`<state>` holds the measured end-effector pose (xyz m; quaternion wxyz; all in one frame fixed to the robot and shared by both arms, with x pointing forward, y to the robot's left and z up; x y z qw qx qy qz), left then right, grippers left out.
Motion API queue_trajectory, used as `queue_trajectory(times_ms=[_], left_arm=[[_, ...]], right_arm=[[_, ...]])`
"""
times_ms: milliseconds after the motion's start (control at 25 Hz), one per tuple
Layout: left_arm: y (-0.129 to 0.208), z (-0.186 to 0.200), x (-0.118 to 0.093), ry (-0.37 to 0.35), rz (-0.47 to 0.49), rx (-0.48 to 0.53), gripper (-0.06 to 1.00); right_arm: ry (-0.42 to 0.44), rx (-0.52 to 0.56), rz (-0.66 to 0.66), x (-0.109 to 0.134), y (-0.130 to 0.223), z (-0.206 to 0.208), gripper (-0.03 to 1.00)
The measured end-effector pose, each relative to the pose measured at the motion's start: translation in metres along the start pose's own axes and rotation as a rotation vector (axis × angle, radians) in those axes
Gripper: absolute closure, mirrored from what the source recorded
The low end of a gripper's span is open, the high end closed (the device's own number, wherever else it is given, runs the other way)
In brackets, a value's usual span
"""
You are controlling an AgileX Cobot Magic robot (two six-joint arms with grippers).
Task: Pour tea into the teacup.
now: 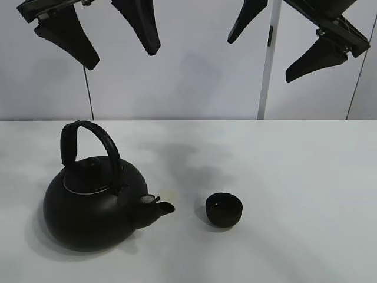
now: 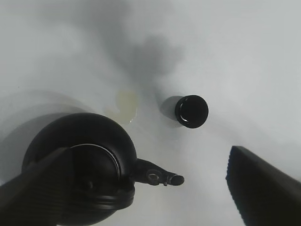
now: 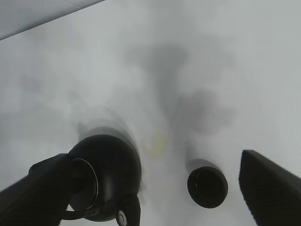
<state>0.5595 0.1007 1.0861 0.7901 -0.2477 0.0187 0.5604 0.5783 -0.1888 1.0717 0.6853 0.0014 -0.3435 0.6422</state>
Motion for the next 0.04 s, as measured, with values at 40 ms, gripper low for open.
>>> queue_trajectory(times_ms=[40], left_arm=[[0.0000, 0.0000, 0.0000, 0.000, 0.000, 0.000, 0.31]], right_arm=[[0.000, 0.000, 0.000, 0.0000, 0.0000, 0.0000, 0.31]])
Point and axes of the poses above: a point on each arm's last joint axis where the gripper is mounted, z pointing back along that axis away from the gripper, x along the wrist's bending axis when the last joint is at zero, y = z × x, the point moved 1 cm from there along -z, pointing out along that axis toward the gripper, and after that the axes turned 2 degrees about z, right-handed, at the moved point
